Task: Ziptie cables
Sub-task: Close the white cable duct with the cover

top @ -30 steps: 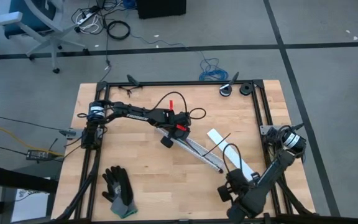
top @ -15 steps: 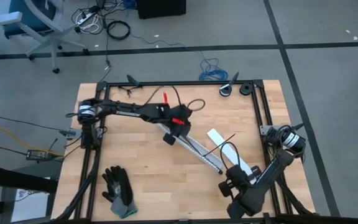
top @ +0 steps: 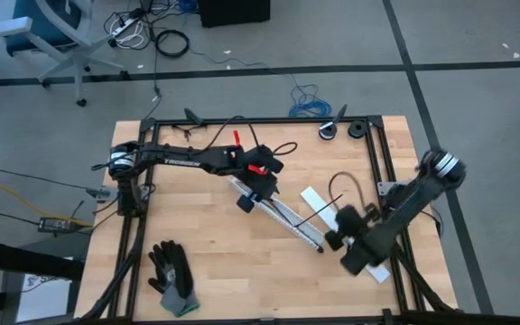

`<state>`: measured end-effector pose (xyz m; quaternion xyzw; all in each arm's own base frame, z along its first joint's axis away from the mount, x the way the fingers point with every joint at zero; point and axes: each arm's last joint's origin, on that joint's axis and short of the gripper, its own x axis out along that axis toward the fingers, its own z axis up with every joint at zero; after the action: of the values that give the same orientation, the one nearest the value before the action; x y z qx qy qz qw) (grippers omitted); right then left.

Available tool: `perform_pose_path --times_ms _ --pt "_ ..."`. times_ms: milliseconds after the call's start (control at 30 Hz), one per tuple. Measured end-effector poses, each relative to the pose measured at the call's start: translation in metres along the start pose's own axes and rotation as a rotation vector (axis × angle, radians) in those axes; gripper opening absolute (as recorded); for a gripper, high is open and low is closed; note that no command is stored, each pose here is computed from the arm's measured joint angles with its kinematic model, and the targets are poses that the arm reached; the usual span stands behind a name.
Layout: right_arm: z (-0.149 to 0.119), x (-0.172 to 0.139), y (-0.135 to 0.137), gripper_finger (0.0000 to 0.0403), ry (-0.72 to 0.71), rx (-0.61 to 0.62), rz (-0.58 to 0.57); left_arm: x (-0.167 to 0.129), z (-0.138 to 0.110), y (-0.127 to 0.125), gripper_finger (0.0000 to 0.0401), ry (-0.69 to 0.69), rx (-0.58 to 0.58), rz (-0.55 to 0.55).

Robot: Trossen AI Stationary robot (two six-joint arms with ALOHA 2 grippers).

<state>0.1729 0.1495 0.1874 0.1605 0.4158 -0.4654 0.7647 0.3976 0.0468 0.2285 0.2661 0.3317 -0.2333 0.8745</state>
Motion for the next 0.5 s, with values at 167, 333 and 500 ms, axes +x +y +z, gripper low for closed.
perform_pose_path --times_ms 167,333,500 --pt "0.024 0.011 -0.049 0.0000 -0.001 -0.025 0.102 -0.001 -0.001 0.003 0.0147 -0.009 0.040 0.014" --pt "0.036 0.021 -0.095 0.0000 0.057 0.037 0.211 -0.001 -0.001 0.004 0.0147 -0.011 0.045 0.025" --pt "0.040 0.025 -0.114 0.0000 0.041 0.115 0.349 -0.001 -0.001 0.004 0.0147 0.007 0.045 0.040"
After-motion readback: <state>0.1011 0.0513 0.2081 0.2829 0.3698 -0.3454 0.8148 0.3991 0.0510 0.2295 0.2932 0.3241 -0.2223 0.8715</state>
